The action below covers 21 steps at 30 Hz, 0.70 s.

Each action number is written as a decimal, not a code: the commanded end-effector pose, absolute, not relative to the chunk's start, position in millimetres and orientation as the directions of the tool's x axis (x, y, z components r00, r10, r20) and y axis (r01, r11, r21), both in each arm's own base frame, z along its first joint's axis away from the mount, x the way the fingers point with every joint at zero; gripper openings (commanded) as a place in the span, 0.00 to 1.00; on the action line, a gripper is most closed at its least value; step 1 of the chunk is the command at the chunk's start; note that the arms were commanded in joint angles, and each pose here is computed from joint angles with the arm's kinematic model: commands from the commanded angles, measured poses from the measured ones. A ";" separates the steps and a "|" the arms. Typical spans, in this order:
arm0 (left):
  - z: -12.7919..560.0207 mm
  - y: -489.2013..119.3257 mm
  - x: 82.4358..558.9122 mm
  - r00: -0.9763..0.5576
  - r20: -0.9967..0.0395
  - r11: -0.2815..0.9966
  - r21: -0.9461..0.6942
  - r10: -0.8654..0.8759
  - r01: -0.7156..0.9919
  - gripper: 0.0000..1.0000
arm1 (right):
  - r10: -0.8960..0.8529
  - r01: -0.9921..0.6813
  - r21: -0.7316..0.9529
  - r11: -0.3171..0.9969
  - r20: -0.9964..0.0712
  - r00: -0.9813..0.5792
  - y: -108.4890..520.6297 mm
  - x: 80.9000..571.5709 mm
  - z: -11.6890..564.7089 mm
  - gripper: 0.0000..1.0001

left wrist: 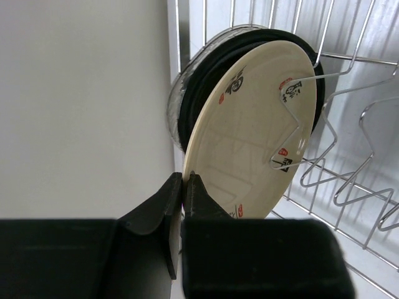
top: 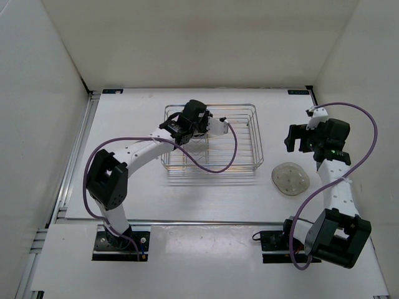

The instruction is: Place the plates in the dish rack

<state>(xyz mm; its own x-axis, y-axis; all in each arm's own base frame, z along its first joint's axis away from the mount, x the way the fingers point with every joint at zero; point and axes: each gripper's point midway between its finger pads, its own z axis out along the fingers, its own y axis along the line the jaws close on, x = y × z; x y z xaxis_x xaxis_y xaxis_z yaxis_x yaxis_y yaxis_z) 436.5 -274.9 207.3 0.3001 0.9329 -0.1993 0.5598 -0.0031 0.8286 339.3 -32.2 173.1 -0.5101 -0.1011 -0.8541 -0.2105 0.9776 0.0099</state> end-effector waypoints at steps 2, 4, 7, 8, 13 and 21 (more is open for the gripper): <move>196.9 -275.5 434.2 0.287 -0.239 0.022 0.801 0.928 0.598 0.10 | -0.093 -0.216 0.008 0.976 -0.888 -0.451 -30.8 340.8 191.3 1.00; 191.0 -273.5 436.5 0.276 -0.248 0.030 0.792 0.928 0.610 0.10 | -0.090 -0.217 0.009 0.976 -0.893 -0.441 -31.7 339.7 194.6 1.00; 183.2 -275.9 436.8 0.273 -0.253 0.027 0.778 0.928 0.628 0.10 | -0.083 -0.224 0.021 0.974 -0.891 -0.446 -31.2 337.9 193.6 1.00; 181.9 -277.5 438.7 0.272 -0.252 0.026 0.777 0.929 0.629 0.10 | -0.081 -0.214 0.016 0.977 -0.895 -0.438 -34.5 336.7 196.9 1.00; 175.8 -282.4 442.2 0.277 -0.253 0.020 0.771 0.927 0.637 0.10 | -0.071 -0.212 0.025 0.977 -0.898 -0.435 -37.6 335.8 197.8 1.00; 177.2 -285.5 459.1 0.275 -0.254 0.027 0.777 0.927 0.629 0.10 | -0.064 -0.211 0.034 0.977 -0.895 -0.441 -38.6 334.0 194.1 1.00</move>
